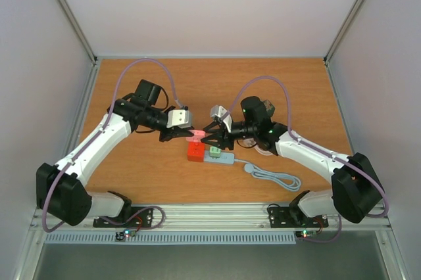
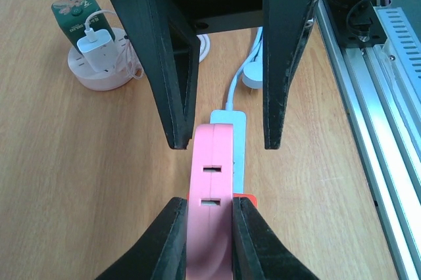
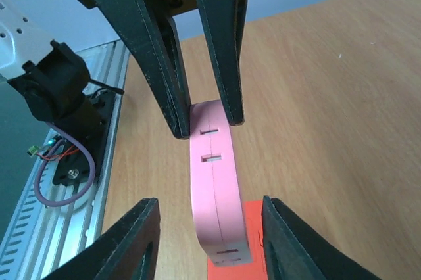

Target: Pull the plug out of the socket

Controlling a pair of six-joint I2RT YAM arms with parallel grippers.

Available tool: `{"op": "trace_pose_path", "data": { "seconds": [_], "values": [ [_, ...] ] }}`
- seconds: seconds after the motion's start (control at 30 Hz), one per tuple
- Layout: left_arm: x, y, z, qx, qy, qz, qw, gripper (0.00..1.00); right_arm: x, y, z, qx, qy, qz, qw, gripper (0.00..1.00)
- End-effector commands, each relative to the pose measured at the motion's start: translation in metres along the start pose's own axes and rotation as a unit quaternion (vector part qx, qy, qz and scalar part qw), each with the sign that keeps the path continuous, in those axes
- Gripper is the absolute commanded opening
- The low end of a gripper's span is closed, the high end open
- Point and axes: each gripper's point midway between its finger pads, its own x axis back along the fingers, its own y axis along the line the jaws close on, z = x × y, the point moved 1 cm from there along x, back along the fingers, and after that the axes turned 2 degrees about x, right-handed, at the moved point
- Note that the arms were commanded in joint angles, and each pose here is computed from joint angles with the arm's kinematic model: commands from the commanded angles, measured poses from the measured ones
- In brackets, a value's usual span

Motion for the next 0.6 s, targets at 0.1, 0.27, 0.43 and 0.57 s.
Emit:
{"op": "trace_pose_path", "data": {
  "seconds": [0.1, 0.27, 0.43, 0.57],
  "values": [
    [0.005, 0.002, -0.014, -0.02, -0.021, 0.002, 1.0, 0.01, -0.003, 0.003, -0.007, 0.004, -0.001, -0.023, 1.0, 0.37],
    [0.005, 0.003, -0.015, -0.019, -0.023, 0.002, 1.0, 0.01, -0.004, 0.001, -0.012, -0.001, -0.004, -0.024, 1.0, 0.26],
    [0.004, 0.002, -0.015, -0.009, -0.024, 0.007, 1.0, 0.01, -0.004, 0.001, -0.023, -0.009, -0.01, -0.032, 0.999, 0.15],
    [0.007, 0.009, -0.019, 0.002, -0.032, -0.006, 0.999, 0.13, -0.005, 0.003, -0.019, -0.018, 0.008, -0.043, 0.999, 0.11]
  ]
}}
